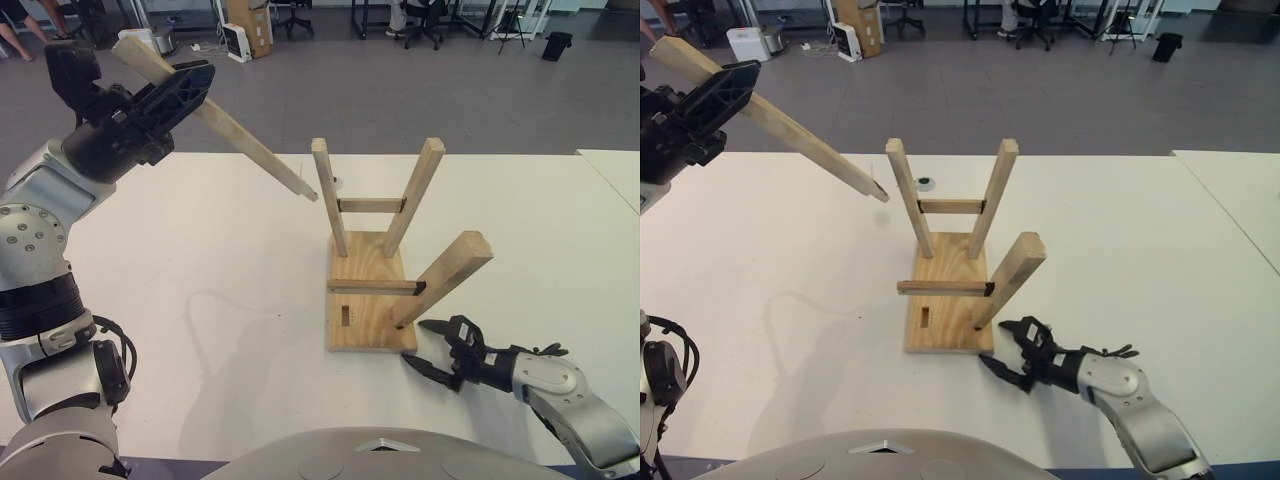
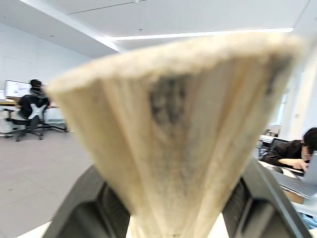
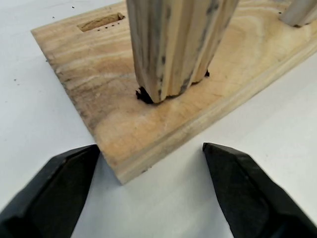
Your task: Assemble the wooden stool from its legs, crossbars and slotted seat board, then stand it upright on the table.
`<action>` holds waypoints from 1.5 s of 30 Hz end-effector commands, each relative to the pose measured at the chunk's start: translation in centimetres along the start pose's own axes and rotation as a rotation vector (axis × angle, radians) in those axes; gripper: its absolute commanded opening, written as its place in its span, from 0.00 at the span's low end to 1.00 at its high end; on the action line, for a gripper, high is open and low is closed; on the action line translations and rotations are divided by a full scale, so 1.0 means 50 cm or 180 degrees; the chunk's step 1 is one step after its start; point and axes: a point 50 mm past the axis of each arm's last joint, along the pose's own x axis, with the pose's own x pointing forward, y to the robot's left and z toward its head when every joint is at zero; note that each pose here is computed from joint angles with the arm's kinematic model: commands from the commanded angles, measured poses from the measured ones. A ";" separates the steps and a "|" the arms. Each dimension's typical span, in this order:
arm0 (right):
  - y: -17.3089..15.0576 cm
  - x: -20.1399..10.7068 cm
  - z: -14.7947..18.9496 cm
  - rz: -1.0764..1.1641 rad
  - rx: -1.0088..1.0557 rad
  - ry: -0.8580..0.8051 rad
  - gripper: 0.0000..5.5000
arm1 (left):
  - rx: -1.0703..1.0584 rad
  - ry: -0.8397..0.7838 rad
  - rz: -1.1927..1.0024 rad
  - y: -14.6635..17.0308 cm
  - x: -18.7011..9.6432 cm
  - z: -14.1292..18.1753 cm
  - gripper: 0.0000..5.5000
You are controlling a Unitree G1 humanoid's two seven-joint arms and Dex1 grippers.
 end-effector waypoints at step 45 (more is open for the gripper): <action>-0.078 -0.029 -0.080 -0.0073 0.0159 0.0769 0.71 | 0.0052 0.0805 -0.1513 0.054 -0.007 -0.292 0.37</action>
